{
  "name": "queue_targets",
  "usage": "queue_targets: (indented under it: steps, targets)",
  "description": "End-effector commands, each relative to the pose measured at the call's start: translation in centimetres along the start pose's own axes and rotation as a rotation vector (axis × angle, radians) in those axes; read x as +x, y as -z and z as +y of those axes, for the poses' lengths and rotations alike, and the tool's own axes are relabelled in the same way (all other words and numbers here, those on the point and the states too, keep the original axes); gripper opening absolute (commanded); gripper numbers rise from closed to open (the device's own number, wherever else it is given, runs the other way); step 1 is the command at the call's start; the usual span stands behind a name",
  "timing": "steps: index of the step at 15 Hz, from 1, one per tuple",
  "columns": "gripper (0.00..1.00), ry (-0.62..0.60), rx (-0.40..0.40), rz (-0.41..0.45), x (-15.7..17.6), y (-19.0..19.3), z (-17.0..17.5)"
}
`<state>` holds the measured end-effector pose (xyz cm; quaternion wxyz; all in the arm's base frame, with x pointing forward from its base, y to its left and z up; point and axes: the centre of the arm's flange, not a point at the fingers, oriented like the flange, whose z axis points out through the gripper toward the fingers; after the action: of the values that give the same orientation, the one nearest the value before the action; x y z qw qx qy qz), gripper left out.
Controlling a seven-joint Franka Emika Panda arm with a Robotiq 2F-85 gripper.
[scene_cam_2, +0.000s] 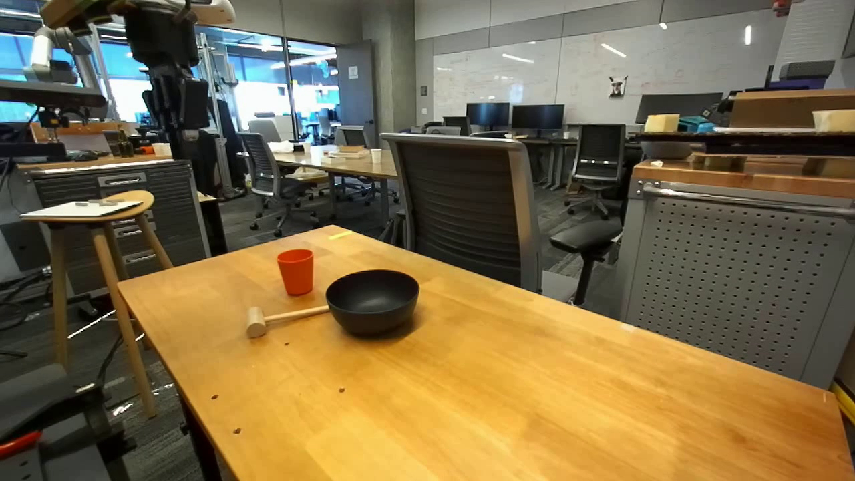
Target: Put the orange cup inside the black bowl
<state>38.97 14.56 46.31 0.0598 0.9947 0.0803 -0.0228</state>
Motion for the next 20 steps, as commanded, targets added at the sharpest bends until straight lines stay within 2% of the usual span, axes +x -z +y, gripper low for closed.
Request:
queue_targets:
  steps: [1, 8, 9, 10, 12, 13, 17, 20]
  targets:
    - [0.01, 0.032, -0.032, -0.033, 3.3, 0.1, -1.2]
    - [0.02, 0.125, -0.087, -0.083, 10.8, -2.3, -4.0]
    - [0.06, 0.143, -0.090, -0.087, 12.0, -2.7, -4.5]
    - [0.29, 0.156, -0.094, -0.090, 13.4, -3.2, -5.1]
    - [0.32, 0.193, -0.101, -0.102, 16.3, -4.3, -6.6]
    - [0.38, 0.206, -0.096, -0.105, 17.6, -4.9, -7.1]
    - [0.69, 0.248, -0.063, -0.139, 22.1, -8.2, -9.3]
    - [0.92, 0.249, -0.058, -0.186, 24.3, -11.1, -9.2]
